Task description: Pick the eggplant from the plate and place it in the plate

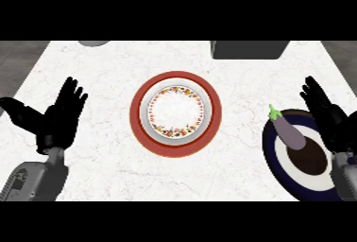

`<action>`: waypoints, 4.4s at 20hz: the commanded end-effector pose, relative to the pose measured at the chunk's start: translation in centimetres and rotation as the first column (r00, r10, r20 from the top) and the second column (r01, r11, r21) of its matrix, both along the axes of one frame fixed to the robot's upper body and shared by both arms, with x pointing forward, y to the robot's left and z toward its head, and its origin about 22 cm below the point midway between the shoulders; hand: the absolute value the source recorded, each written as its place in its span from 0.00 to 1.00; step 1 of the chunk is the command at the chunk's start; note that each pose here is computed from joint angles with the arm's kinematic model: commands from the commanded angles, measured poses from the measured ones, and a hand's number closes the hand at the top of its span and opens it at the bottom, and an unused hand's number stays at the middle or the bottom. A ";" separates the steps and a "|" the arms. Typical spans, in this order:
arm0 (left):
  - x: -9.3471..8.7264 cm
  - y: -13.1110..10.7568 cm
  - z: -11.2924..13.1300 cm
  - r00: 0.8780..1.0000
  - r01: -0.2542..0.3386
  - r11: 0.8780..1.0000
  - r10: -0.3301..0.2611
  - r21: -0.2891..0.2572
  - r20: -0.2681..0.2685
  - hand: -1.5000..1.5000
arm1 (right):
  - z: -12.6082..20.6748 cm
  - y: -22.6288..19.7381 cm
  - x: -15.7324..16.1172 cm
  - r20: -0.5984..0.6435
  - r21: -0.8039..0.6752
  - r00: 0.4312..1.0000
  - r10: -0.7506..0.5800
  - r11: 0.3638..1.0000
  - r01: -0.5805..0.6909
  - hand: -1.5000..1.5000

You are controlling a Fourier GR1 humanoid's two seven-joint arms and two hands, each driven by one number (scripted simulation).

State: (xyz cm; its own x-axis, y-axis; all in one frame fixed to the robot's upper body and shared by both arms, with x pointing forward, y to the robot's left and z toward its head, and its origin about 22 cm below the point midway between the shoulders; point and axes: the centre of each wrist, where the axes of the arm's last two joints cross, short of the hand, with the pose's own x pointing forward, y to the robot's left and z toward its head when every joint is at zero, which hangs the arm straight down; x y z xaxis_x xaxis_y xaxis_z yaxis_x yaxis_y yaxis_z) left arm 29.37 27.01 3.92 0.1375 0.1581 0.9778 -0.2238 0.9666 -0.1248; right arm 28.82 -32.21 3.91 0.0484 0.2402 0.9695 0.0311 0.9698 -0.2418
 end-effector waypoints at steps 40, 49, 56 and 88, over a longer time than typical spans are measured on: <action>-7.8 7.4 -5.0 0.986 0.118 0.791 -0.166 0.601 0.025 0.50 | 13.4 1.7 8.8 -0.660 -0.411 0.728 0.186 0.721 -0.557 0.00; -7.9 6.6 -3.4 0.983 0.128 0.783 -0.182 0.609 0.028 0.50 | 10.4 1.5 10.0 -0.821 -0.408 0.553 0.140 0.533 -0.741 0.00; -8.2 5.1 -5.7 0.986 0.123 0.796 -0.168 0.593 0.021 0.50 | 8.5 0.0 11.1 -0.838 -0.362 0.514 0.183 0.519 -0.774 0.00; -7.6 6.4 -4.7 0.986 0.129 0.801 -0.168 0.584 0.013 0.50 | 0.1 -0.2 10.4 -0.842 -0.306 0.477 0.253 0.504 -0.807 1.00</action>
